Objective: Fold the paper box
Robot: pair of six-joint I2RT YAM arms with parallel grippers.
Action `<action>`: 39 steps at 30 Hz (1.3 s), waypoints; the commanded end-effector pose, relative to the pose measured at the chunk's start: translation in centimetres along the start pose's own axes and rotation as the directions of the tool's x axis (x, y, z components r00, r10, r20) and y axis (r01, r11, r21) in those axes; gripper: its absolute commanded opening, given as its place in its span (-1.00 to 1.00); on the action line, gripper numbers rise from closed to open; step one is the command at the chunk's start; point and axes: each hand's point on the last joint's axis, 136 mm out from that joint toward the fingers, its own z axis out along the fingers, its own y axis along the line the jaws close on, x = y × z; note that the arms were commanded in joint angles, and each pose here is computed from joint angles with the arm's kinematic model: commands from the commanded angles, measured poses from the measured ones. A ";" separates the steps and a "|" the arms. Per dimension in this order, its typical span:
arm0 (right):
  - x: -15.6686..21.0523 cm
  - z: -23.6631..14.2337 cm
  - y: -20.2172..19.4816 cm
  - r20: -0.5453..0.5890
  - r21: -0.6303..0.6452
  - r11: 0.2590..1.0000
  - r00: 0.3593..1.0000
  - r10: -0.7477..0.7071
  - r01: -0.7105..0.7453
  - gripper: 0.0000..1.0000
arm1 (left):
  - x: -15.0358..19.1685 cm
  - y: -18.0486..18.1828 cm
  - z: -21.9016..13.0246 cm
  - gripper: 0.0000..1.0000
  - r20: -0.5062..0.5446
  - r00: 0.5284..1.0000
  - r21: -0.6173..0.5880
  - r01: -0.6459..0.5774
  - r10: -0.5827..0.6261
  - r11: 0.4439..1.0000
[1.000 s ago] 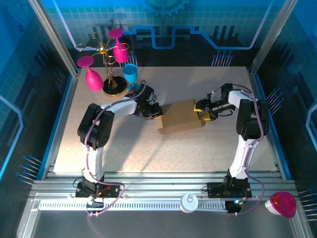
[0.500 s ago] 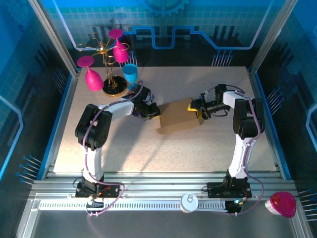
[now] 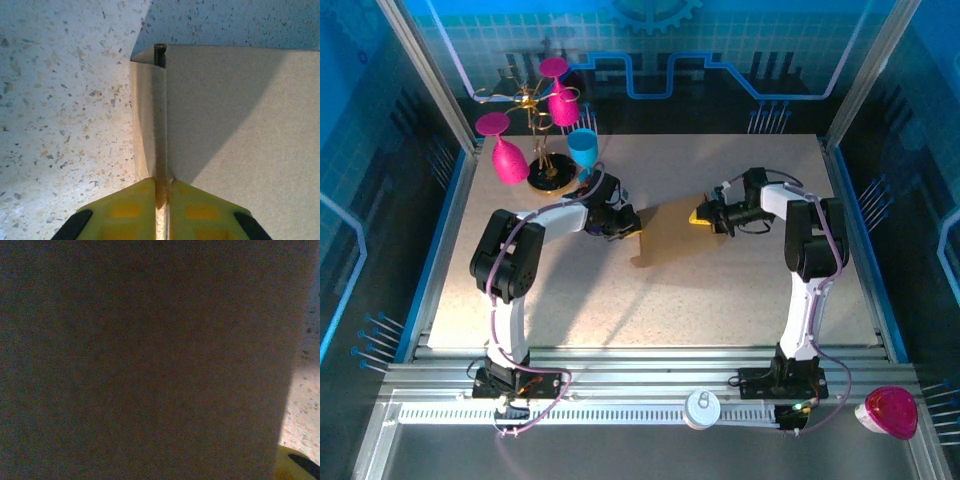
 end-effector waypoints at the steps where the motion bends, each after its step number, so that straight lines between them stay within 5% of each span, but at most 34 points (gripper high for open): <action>1: 0.4 1.2 1.4 -0.014 0.012 1.000 1.000 0.004 -0.004 -0.10 | 2.0 3.6 1.3 -0.76 -0.054 0.996 -0.111 0.071 -0.077 0.991; 16: 0.2 2.4 2.0 -0.046 0.079 0.997 0.999 -0.009 0.013 0.15 | 1.6 2.9 1.5 -0.78 -0.056 0.995 -0.079 0.078 -0.083 0.994; 35: 0.3 2.2 1.3 -0.038 0.141 0.988 0.997 0.072 -0.066 -0.29 | -0.9 -2.3 -1.1 -0.75 0.031 0.996 0.083 0.078 -0.080 0.994; 39: -0.1 1.0 1.8 -0.018 0.093 0.990 0.994 0.112 -0.110 -0.35 | -2.3 -3.1 -3.8 -0.34 0.116 0.986 0.100 0.107 -0.118 0.989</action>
